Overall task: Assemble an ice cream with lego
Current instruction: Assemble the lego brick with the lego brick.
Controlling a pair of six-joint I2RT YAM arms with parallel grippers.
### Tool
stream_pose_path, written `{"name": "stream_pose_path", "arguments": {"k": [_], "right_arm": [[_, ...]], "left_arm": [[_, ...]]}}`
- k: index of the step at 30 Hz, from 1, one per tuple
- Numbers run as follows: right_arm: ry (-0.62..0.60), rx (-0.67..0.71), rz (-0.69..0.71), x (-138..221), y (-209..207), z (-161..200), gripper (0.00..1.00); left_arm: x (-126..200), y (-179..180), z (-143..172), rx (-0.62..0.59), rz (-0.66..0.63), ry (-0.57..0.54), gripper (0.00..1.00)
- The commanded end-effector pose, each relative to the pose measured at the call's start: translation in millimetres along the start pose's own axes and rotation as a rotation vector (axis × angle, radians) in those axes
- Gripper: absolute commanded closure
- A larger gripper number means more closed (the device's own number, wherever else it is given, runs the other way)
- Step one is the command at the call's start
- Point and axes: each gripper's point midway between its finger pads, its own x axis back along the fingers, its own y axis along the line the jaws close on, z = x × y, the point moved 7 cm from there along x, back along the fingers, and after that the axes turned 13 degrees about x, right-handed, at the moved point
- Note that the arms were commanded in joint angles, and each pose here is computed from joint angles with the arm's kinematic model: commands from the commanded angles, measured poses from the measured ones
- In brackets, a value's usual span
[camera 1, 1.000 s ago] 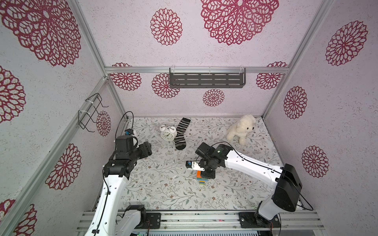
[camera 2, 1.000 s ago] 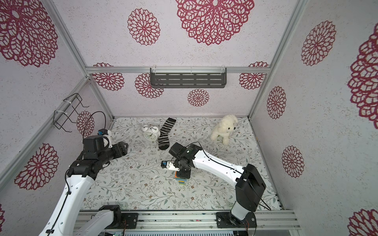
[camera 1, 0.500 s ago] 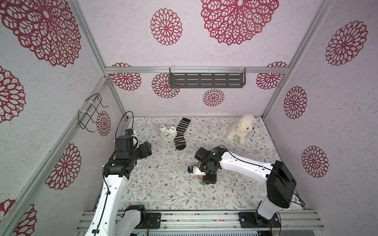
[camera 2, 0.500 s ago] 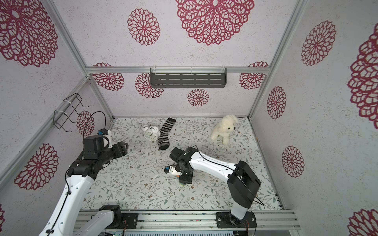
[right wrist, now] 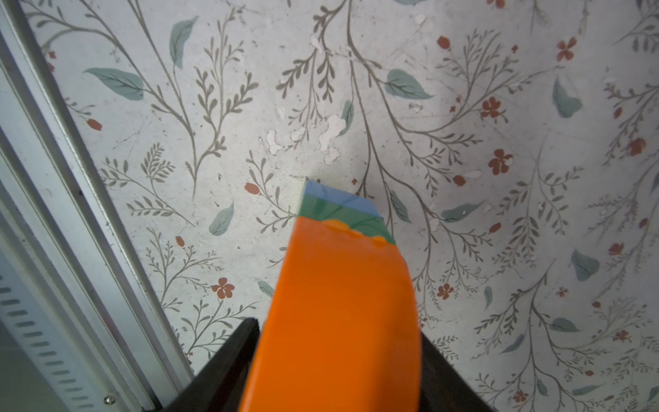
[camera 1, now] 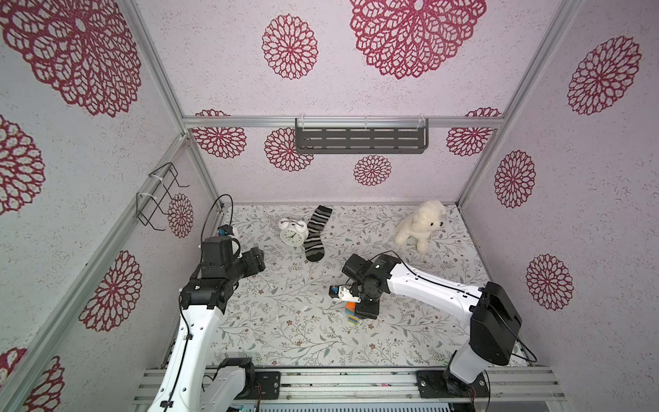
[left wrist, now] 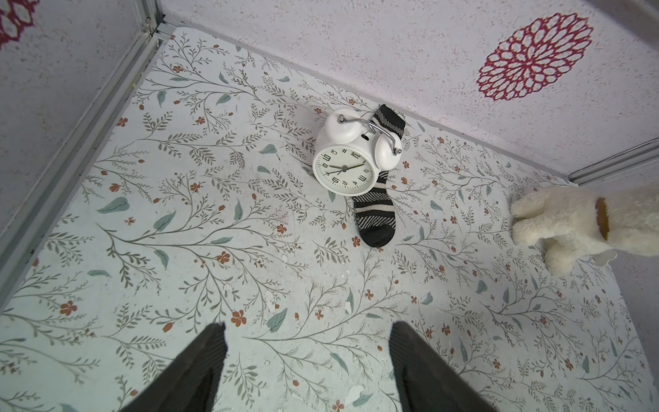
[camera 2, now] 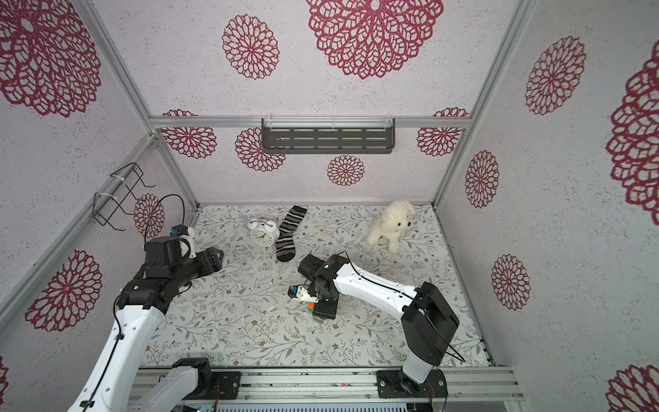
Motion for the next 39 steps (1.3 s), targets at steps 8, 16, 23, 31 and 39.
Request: {"name": "stream_pose_path", "arguments": {"k": [8,16,23,31,39], "right_arm": [[-0.015,-0.039,0.065,18,-6,7,0.35],[-0.014,-0.058,0.089,20,-10,13,0.34],[-0.015,-0.074,0.11,24,-13,18,0.34],[-0.008,-0.083,0.117,24,-14,21,0.34],[-0.008,-0.102,0.134,25,-16,26,0.33]], "left_arm": [[-2,2,-2,0.01,0.003,-0.015,0.23],[-2,2,-2,0.011,0.004,-0.013,0.23],[-2,2,-2,0.01,0.007,-0.014,0.23],[-2,2,-2,0.011,0.01,-0.013,0.23],[-2,1,-2,0.01,0.011,-0.013,0.23]]}}
